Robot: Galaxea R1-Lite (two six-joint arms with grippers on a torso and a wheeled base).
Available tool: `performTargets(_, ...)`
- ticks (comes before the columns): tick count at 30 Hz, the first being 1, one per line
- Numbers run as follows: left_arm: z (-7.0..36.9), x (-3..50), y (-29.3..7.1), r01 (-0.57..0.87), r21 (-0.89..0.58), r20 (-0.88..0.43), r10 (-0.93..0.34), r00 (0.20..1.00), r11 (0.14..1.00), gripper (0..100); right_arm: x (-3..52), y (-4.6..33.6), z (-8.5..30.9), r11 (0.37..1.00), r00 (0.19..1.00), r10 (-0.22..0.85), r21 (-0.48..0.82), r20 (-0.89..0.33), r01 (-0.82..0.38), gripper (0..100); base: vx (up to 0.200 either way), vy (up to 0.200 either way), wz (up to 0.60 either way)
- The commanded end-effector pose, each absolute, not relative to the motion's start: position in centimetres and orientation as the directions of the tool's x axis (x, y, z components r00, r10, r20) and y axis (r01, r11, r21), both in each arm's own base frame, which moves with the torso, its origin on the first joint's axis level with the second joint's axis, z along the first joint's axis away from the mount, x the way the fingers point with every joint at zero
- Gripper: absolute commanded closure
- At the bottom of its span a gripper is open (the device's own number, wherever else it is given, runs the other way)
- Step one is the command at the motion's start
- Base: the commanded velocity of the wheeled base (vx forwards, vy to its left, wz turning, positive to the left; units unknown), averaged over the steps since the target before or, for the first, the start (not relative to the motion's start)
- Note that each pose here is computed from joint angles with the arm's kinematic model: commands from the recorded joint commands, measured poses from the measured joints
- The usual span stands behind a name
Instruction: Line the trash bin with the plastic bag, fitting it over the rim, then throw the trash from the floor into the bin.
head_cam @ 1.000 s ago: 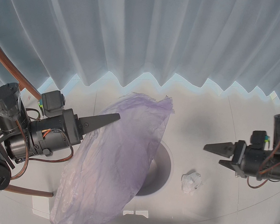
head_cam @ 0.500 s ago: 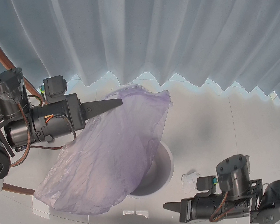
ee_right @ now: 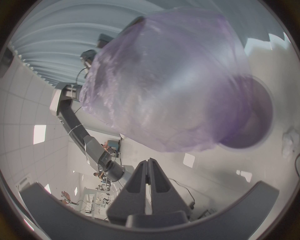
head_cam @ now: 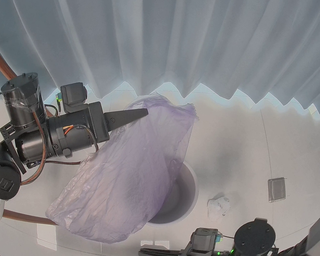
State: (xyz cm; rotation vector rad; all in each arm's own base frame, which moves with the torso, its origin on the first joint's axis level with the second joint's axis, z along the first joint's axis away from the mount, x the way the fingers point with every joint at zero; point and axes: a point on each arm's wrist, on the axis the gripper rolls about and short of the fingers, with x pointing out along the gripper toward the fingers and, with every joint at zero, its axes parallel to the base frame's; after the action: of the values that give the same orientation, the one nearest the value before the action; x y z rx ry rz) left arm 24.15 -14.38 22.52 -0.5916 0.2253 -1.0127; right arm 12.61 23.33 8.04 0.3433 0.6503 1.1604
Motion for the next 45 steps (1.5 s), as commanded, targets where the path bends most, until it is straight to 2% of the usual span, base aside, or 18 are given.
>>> performTargets(1,22.4,24.8,-14.8,0.723,-0.562,0.087,-0.840,0.535,0.402,100,10.9,26.9,0.0,0.366,0.194,0.905,0.460,-0.380,-0.809,100,0.000,0.000,0.00)
performTargets(3,22.4,24.8,-14.8,0.723,-0.562,0.087,-0.840,0.535,0.402,100,10.9,28.1,0.0,0.346,0.199,0.914,0.423,-0.354,-0.837,100,0.000,0.000,0.00)
performTargets(4,22.4,24.8,-14.8,0.723,-0.562,0.087,-0.840,0.535,0.402,100,10.9,28.1,0.0,0.346,0.199,0.914,0.423,-0.354,-0.837,100,0.000,0.000,0.00)
performTargets(5,22.4,24.8,-14.8,0.722,-0.563,0.087,-0.840,0.535,0.401,100,10.8,29.4,0.3,0.315,0.188,0.932,0.437,-0.310,-0.842,100,0.000,0.000,0.00)
performTargets(8,22.4,24.8,-14.8,0.723,-0.562,0.087,-0.840,0.535,0.402,100,11.2,31.0,0.1,0.301,0.194,0.942,0.439,-0.273,-0.847,100,0.000,0.000,0.00)
performTargets(11,22.5,24.8,-14.8,0.725,-0.561,0.093,-0.839,0.536,0.401,100,12.6,33.2,-0.2,0.340,0.272,0.938,0.426,-0.214,-0.839,100,0.000,0.000,0.00)
performTargets(15,22.7,24.7,-14.8,0.726,-0.558,0.097,-0.837,0.538,0.402,100,15.4,34.1,0.7,0.376,0.352,0.926,0.429,-0.137,-0.822,100,0.000,0.000,0.00)
performTargets(16,22.7,24.7,-14.7,0.726,-0.558,0.097,-0.837,0.538,0.402,100,16.7,34.1,1.1,0.402,0.392,0.913,0.427,-0.115,-0.810,100,0.000,0.000,0.00)
performTargets(21,22.6,24.6,-14.7,0.727,-0.556,0.097,-0.837,0.538,0.403,100,19.8,33.0,1.5,0.465,0.478,0.874,0.426,-0.086,-0.776,100,0.000,0.000,0.00)
performTargets(22,22.6,24.6,-14.7,0.728,-0.554,0.097,-0.837,0.538,0.404,100,21.4,32.2,1.7,0.496,0.518,0.852,0.426,-0.074,-0.756,100,0.000,0.000,0.00)
performTargets(23,22.6,24.6,-14.7,0.728,-0.554,0.097,-0.837,0.538,0.404,100,21.4,32.2,1.7,0.496,0.518,0.852,0.426,-0.074,-0.756,100,0.000,0.000,0.00)
performTargets(24,22.7,24.7,-14.7,0.728,-0.553,0.098,-0.836,0.540,0.405,100,22.9,31.4,2.1,0.524,0.556,0.829,0.426,-0.058,-0.737,100,0.000,0.000,0.00)
performTargets(28,22.6,24.6,-14.7,0.730,-0.546,0.093,-0.836,0.541,0.412,100,25.7,30.1,2.8,0.558,0.615,0.788,0.443,-0.018,-0.702,100,0.000,0.000,0.00)
performTargets(31,22.3,24.6,-14.7,0.734,-0.532,0.085,-0.836,0.542,0.422,100,27.1,29.9,3.3,0.559,0.637,0.771,0.471,0.006,-0.682,100,0.000,0.000,0.00)
performTargets(45,20.9,23.6,-15.1,0.725,-0.549,0.039,-0.853,0.520,0.416,100,30.3,32.0,2.8,0.571,0.656,0.754,0.527,-0.032,-0.630,100,0.000,0.000,0.00)
